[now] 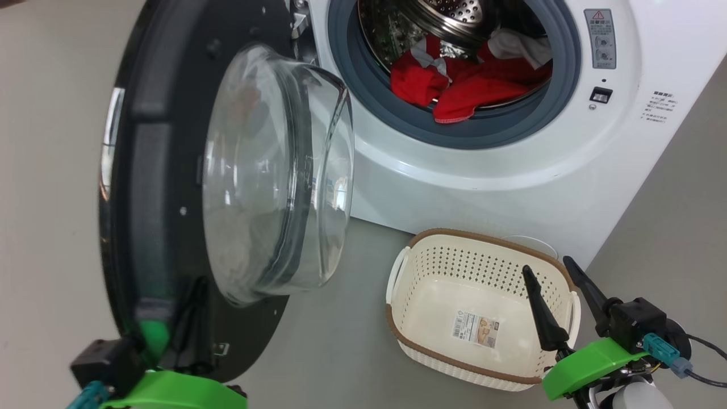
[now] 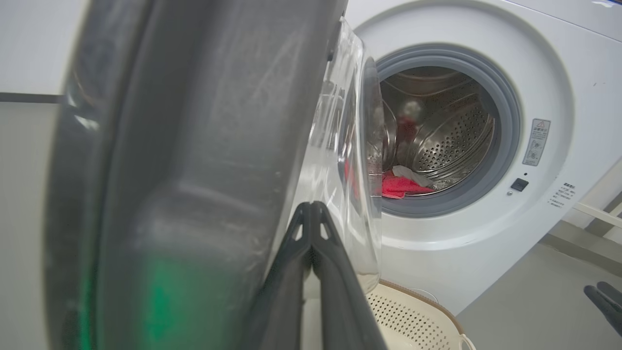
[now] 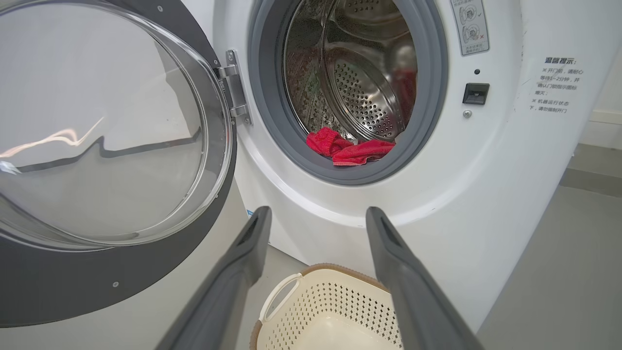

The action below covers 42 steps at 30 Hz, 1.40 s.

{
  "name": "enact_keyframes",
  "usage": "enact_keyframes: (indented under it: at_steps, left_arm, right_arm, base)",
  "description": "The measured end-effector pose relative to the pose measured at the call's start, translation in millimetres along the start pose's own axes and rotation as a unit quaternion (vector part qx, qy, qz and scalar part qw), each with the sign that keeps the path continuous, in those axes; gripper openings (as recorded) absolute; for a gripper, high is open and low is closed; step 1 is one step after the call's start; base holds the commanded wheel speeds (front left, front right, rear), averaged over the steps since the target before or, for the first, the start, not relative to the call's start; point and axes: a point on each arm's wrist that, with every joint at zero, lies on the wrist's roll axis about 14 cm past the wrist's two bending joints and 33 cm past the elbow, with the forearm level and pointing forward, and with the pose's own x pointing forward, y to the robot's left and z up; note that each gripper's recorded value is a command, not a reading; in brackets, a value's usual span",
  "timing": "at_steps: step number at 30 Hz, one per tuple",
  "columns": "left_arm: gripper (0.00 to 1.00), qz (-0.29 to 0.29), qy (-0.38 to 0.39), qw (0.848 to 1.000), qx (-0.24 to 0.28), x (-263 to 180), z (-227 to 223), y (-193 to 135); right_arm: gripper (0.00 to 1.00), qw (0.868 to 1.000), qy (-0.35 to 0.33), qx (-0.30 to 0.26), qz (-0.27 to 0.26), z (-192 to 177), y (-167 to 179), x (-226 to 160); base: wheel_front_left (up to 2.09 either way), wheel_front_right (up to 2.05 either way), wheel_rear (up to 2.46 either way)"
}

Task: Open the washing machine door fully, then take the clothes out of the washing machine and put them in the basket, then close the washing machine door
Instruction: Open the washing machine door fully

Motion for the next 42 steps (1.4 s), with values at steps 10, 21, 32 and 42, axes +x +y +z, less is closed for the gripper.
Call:
enact_keyframes:
  at_steps: [10, 21, 32, 42]
  left_arm:
    - [0.00, 0.057, -0.023, 0.998, -0.007, 3, 9, 37]
    - [0.00, 0.123, -0.035, 0.992, -0.010, 9, 8, 75]
    - [0.00, 0.168, -0.049, 0.985, -0.005, 18, 10, 102]
    - [0.00, 0.188, -0.061, 0.980, -0.007, 29, 14, 120]
  right_arm:
    - [1.00, 1.000, 0.012, -0.008, 0.005, -8, -7, 5]
    - [1.00, 0.999, 0.025, -0.009, 0.024, -20, -4, 18]
    - [1.00, 0.999, 0.030, -0.018, 0.036, -24, -4, 25]
    - [1.00, 0.998, 0.040, -0.022, 0.038, -32, -10, 26]
  base:
    - [0.00, 0.00, 0.00]
    - [0.00, 0.00, 0.00]
    - [0.00, 0.00, 0.00]
    - [0.00, 0.00, 0.00]
